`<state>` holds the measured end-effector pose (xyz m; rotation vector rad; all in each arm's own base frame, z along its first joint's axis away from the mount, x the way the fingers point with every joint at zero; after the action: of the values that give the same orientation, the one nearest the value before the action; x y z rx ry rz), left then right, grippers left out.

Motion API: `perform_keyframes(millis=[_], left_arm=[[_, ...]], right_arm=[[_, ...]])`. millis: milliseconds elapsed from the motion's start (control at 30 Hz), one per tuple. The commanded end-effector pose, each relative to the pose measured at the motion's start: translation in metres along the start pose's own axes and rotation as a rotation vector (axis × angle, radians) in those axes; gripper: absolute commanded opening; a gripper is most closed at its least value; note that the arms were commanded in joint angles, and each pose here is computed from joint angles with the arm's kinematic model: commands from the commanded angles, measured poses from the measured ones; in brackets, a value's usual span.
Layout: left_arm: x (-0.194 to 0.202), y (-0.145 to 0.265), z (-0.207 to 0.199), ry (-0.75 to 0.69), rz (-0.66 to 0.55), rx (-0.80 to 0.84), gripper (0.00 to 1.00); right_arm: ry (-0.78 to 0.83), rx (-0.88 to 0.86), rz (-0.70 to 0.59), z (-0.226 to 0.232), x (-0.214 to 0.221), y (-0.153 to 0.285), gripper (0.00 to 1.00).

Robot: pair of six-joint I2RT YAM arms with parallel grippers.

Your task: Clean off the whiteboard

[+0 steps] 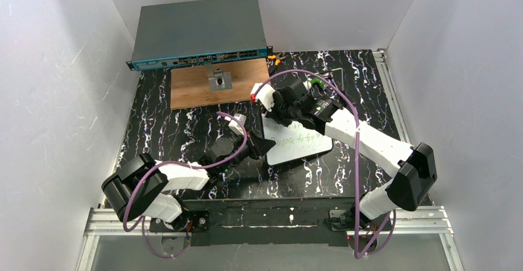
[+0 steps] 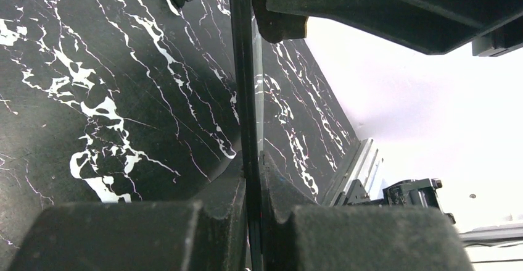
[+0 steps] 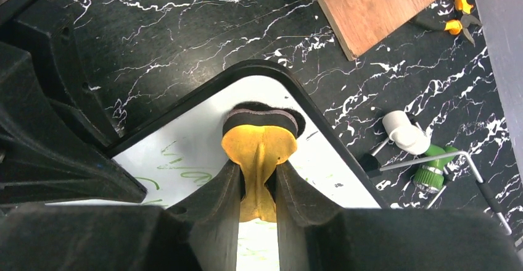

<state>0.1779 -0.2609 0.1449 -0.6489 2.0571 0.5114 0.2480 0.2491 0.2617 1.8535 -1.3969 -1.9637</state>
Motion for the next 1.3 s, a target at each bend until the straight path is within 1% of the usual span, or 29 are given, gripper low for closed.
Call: perform_keyframes(millis=[0, 100, 200, 267, 400, 467, 533, 567, 633, 733, 800, 900, 1067, 1167, 1267], left_arm=[[0.007, 0.002, -0.009, -0.094, 0.052, 0.088, 0.0], [0.006, 0.002, -0.009, -0.097, 0.051, 0.088, 0.0], [0.006, 0.003, -0.009, -0.099, 0.052, 0.088, 0.0], [0.006, 0.003, -0.009, -0.102, 0.051, 0.09, 0.0], [0.006, 0.002, -0.009, -0.101, 0.051, 0.094, 0.0], [0.006, 0.002, -0.009, -0.101, 0.052, 0.095, 0.0], [0.006, 0.002, -0.009, -0.101, 0.051, 0.096, 0.0], [0.006, 0.002, -0.01, -0.101, 0.053, 0.096, 0.0], [0.006, 0.002, -0.01, -0.103, 0.053, 0.097, 0.0], [0.006, 0.002, -0.01, -0.104, 0.054, 0.098, 0.0], [0.006, 0.003, -0.01, -0.106, 0.056, 0.099, 0.0], [0.006, 0.002, -0.01, -0.105, 0.055, 0.099, 0.0], [0.006, 0.003, -0.01, -0.108, 0.052, 0.101, 0.0], [0.006, 0.004, -0.01, -0.113, 0.053, 0.101, 0.0], [0.006, 0.004, -0.01, -0.112, 0.052, 0.102, 0.0]], right_arm=[[-0.057, 0.134, -0.071, -0.017, -0.017, -0.005, 0.01], [-0.04, 0.154, -0.037, -0.018, -0.005, -0.01, 0.01], [-0.002, 0.117, -0.001, -0.015, 0.006, -0.009, 0.01], [0.041, 0.009, 0.032, -0.005, 0.015, -0.005, 0.01], [0.098, -0.298, 0.059, 0.025, 0.028, 0.004, 0.01], [0.092, -0.335, 0.055, 0.028, 0.027, 0.006, 0.01], [0.063, -0.309, 0.039, 0.026, 0.019, 0.007, 0.01], [0.039, -0.269, 0.022, 0.022, 0.012, 0.007, 0.01], [-0.009, -0.146, -0.029, 0.009, -0.002, 0.005, 0.01], [-0.073, 0.038, -0.066, -0.011, -0.015, 0.002, 0.01], [-0.093, 0.089, -0.072, -0.018, -0.015, 0.001, 0.01], [-0.091, 0.118, -0.054, -0.022, -0.008, -0.003, 0.01], [-0.034, 0.097, 0.004, -0.021, 0.009, -0.007, 0.01], [0.046, -0.013, 0.057, -0.011, 0.02, -0.003, 0.01], [0.092, -0.177, 0.097, 0.004, 0.031, 0.001, 0.01]])
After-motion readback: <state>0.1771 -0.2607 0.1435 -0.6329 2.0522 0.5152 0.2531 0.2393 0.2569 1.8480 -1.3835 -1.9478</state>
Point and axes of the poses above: each gripper's point midway between its finger pads, its own y axis back along the fingers, its own z axis along the line the jaws close on, x = y × z, the point moved 8 cm from there along y, back along the fingers, and after that the axes turned 13 degrees about -y, right-handed, at the moved point
